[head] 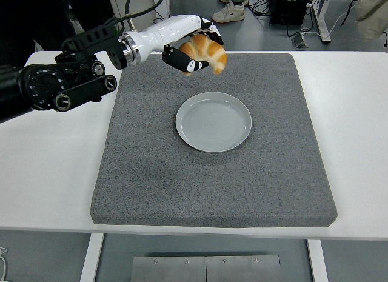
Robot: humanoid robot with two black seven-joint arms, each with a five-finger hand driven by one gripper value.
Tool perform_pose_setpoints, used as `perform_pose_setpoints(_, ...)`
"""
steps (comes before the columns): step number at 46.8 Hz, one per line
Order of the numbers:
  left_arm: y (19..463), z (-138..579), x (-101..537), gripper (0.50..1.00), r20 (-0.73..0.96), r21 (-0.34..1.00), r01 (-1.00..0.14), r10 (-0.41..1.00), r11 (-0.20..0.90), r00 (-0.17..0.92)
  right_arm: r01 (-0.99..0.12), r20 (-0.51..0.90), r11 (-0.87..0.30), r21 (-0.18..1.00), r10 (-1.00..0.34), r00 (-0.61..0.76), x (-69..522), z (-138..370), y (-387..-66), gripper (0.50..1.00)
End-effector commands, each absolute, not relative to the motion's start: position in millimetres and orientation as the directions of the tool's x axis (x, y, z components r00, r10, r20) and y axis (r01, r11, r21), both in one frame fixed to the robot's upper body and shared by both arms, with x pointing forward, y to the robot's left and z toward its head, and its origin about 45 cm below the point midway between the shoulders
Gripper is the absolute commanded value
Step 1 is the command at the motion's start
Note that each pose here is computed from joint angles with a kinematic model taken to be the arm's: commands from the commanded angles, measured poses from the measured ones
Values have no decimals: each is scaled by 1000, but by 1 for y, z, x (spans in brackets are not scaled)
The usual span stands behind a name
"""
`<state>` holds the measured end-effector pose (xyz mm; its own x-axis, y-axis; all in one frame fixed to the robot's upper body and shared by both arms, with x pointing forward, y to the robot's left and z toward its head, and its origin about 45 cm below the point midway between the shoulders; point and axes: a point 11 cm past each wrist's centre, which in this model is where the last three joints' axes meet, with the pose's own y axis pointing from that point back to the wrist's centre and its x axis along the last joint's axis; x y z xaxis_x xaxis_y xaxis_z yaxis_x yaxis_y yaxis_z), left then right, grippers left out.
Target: Place the bread on the plate
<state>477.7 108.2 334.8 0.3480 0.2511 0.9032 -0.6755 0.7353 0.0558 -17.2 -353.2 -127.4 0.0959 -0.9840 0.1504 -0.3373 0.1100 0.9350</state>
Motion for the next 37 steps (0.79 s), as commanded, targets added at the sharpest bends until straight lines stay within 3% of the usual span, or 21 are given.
perform_pose_setpoints(1,93,318,472,500,894,74,-657,242,750,377,-338,149,109,935,-984,94,-17,-127,-353,1000)
perform_pose_setpoints(22,86,253,449,500,851,135,-638,241,758,467,-337,146,107,936,-985,94,-18,-128,-352,1000)
perform_pose_setpoints(37,93,226,449,500,859,162,-657,223,736,461,-337,145,105,936,-985,94,-18,-128,-351,1000)
